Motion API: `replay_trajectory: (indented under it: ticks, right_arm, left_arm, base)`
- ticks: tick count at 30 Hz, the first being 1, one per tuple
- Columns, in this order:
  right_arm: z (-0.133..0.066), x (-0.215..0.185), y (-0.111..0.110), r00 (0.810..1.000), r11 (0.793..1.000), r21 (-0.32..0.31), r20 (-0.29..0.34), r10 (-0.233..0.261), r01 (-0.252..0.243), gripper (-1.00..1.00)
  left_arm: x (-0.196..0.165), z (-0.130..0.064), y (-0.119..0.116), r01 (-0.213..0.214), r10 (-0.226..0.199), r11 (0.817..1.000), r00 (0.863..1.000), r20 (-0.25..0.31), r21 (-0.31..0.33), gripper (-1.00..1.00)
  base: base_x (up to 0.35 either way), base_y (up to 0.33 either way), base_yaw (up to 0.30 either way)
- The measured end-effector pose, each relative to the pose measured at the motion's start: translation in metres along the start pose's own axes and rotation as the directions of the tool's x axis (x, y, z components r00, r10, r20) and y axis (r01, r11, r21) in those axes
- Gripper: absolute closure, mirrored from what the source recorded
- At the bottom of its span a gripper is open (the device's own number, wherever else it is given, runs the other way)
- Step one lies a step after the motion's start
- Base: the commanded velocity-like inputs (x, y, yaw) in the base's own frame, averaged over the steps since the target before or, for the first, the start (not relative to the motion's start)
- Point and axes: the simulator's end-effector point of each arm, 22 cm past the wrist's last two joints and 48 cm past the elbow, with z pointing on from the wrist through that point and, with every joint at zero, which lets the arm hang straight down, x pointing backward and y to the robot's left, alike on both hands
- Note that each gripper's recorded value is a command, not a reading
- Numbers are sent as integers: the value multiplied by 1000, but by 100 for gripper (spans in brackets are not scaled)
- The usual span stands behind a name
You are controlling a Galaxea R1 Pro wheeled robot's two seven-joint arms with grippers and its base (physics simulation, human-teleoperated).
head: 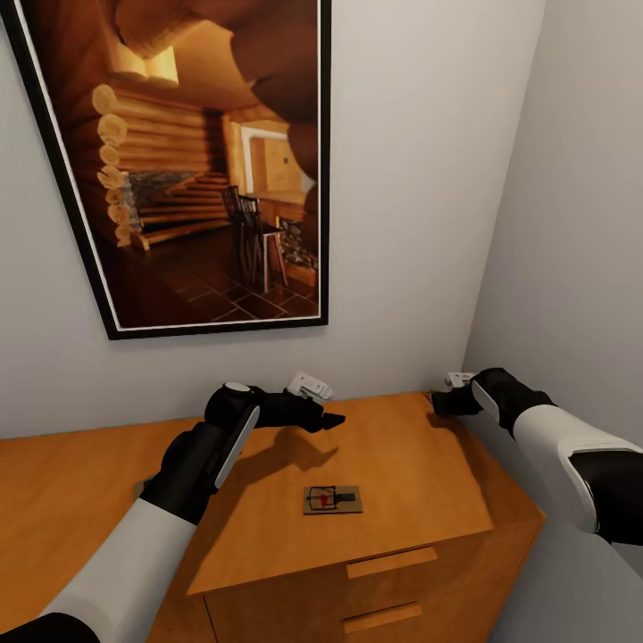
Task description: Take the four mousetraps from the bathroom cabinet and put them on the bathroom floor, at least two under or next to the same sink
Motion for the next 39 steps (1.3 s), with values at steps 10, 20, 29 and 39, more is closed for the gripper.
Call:
replay_trajectory:
  ticks: [10, 20, 29, 39]
  right_arm:
    - [-57, -64, 16, 999, 1000, -2, 28, -29, 29, 100]
    - [-60, -66, 18, 999, 1000, -4, 27, -30, 30, 100]
    - [-60, -66, 18, 999, 1000, -4, 28, -30, 30, 100]
    - [-59, -66, 18, 999, 1000, -5, 26, -30, 30, 100]
  left_arm:
    - [0, 0, 0, 0, 0, 1000, 1000, 1, 0, -100]
    - [0, 0, 0, 0, 0, 1000, 1000, 1, 0, -100]
    - [0, 0, 0, 0, 0, 1000, 1000, 1, 0, -100]
    - [-1, 0, 0, 1, -1, 1000, 1000, 3, 1, -100]
  base:
    - [0, 0, 0]
    - [0, 0, 0]
    - [0, 0, 0]
    - [-128, 0, 0]
